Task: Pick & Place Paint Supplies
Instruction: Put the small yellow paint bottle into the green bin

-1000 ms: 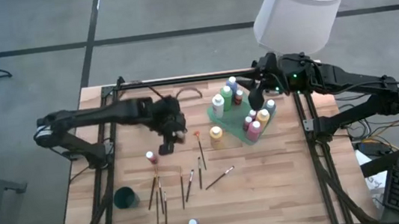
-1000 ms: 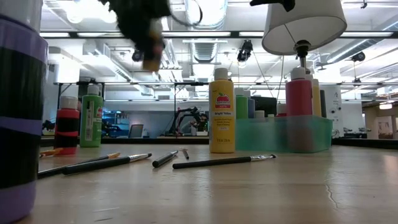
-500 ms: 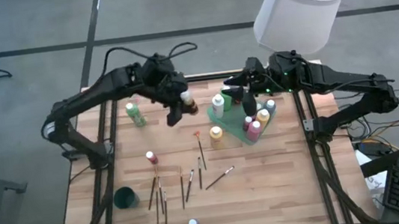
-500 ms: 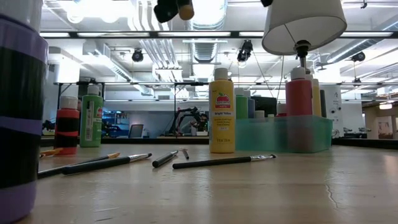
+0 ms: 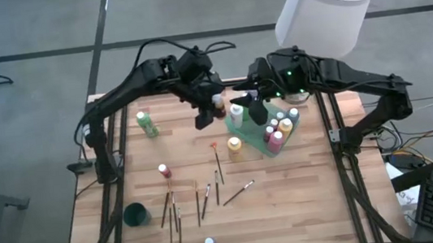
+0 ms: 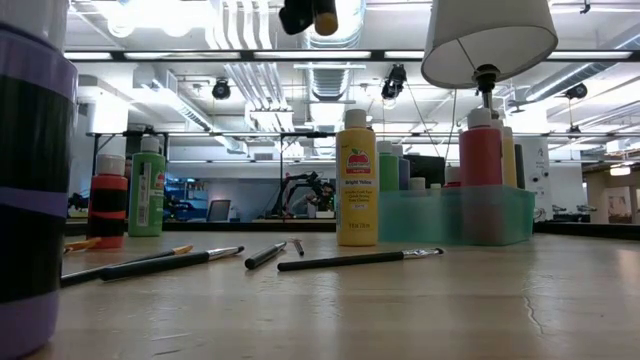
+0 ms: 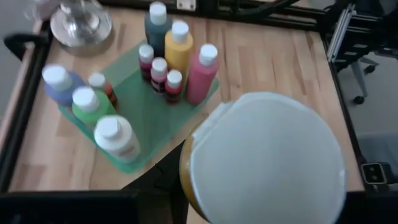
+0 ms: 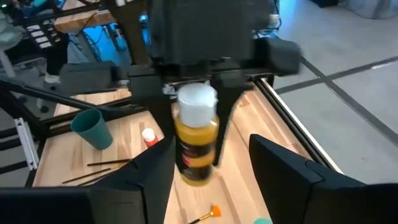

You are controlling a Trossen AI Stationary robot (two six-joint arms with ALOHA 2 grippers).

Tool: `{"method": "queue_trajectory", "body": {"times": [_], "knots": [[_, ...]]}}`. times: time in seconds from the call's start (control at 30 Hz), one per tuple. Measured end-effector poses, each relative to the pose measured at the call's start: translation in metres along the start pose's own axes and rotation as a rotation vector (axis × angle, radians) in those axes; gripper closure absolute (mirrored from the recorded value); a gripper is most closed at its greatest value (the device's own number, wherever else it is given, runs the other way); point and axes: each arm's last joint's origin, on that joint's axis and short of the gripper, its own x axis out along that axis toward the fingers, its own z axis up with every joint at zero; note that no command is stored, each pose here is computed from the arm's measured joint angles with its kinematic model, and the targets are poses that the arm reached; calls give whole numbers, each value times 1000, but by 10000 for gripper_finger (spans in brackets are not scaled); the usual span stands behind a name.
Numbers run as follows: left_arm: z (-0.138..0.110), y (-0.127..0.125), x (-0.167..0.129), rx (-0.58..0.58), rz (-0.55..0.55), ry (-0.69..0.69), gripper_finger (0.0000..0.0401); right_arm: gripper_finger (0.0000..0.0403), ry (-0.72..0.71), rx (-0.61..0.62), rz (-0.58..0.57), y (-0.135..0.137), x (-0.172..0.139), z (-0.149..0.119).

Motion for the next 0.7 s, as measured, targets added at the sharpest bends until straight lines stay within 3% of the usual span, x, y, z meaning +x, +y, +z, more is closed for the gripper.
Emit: {"method": "queue_trajectory", "body": {"times": [0.2, 0.7], "knots": [[6, -3, -5, 65, 1, -36, 263, 189, 0, -5, 1, 1, 5, 3], [11, 2, 3, 104, 46, -74, 263, 223, -52, 8, 36, 3, 12, 8]]}}
